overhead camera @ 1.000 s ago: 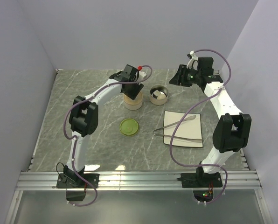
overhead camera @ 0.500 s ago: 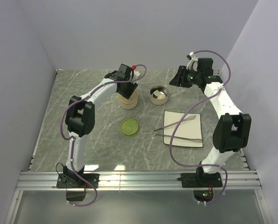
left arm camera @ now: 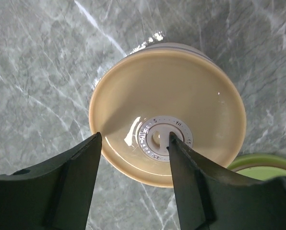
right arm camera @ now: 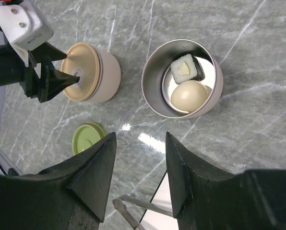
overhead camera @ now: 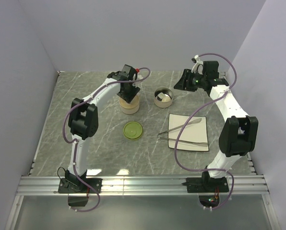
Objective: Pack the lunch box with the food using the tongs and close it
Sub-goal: Move the lunch box, then pick up the lid of the lunch box with the left arm
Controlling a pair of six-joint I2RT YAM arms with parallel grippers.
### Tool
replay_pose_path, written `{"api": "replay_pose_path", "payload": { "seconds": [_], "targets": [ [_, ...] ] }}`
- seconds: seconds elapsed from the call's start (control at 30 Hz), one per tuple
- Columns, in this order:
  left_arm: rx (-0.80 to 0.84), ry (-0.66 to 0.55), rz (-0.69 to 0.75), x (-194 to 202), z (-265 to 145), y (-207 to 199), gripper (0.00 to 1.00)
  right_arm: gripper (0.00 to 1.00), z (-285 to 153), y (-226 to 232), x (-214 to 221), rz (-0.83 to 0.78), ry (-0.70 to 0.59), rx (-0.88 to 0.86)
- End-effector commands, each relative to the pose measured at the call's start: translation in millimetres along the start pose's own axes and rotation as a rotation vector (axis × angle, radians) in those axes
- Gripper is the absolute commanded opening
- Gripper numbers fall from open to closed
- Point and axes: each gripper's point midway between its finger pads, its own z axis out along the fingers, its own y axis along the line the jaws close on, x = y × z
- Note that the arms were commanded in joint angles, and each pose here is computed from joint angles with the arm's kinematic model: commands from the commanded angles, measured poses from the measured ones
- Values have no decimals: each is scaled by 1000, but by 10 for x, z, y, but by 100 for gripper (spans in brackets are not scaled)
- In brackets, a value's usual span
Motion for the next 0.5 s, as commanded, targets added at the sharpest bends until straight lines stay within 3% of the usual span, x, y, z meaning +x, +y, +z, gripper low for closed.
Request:
{"api": "replay_pose_path", "payload": {
  "seconds": [0.0,0.33,0.47],
  "targets": [
    [-27,9,26,-10,-280,104,64,53,-116,89,-80,-29,-29,-22],
    [80,-169,76,-202,-818,-53,65,54,-189,170,-91,-49,-31,-42],
    [150,-157,91,-107,-835,-187,64,54,-204,187,-57,-53,-21,-51]
  ]
}}
